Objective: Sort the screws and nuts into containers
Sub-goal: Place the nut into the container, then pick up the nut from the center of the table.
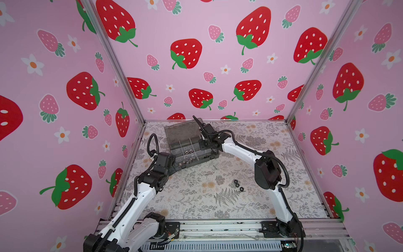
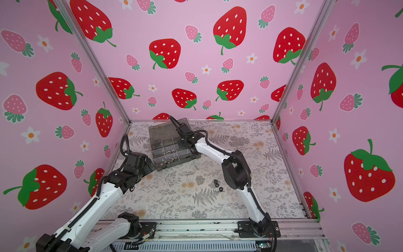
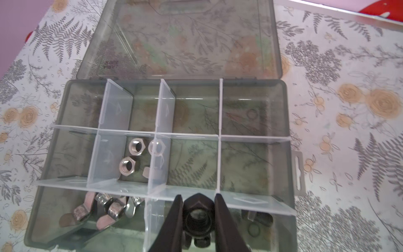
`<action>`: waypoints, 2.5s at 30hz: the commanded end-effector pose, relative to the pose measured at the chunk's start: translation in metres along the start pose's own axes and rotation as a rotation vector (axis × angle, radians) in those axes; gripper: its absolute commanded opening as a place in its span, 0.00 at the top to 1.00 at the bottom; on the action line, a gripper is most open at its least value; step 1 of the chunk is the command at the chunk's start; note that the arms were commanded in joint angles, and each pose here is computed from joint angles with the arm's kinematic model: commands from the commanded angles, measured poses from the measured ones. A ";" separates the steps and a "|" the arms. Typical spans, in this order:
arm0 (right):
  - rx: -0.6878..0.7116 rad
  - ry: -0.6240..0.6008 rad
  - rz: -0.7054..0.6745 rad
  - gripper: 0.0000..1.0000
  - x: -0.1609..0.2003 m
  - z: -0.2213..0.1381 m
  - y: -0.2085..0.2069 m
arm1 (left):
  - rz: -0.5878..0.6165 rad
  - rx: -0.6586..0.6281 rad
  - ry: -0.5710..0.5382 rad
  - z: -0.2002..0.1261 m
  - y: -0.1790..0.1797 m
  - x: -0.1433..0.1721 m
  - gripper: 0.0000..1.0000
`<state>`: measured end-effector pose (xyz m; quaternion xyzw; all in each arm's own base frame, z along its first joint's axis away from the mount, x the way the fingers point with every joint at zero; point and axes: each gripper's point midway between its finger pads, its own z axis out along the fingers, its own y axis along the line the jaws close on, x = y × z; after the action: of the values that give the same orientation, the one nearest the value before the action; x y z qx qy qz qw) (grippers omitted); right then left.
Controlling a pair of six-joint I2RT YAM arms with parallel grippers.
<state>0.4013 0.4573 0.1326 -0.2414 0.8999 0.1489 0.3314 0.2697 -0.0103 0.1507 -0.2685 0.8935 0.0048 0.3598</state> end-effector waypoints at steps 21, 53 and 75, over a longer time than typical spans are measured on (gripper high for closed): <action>0.026 0.009 -0.070 0.56 -0.001 0.034 0.008 | -0.022 -0.024 -0.027 -0.007 0.006 -0.008 0.01; 0.164 0.237 0.185 0.50 0.165 -0.119 -0.075 | -0.039 0.016 -0.029 -0.007 -0.004 -0.013 0.01; 0.241 0.514 0.119 0.51 0.265 -0.117 -0.104 | -0.063 0.025 -0.013 -0.006 -0.003 -0.006 0.01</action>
<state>0.2253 0.2441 0.0403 -0.1741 0.9762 0.0182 0.1279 0.2707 -0.0137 0.1523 -0.2772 0.8904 -0.0118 0.3610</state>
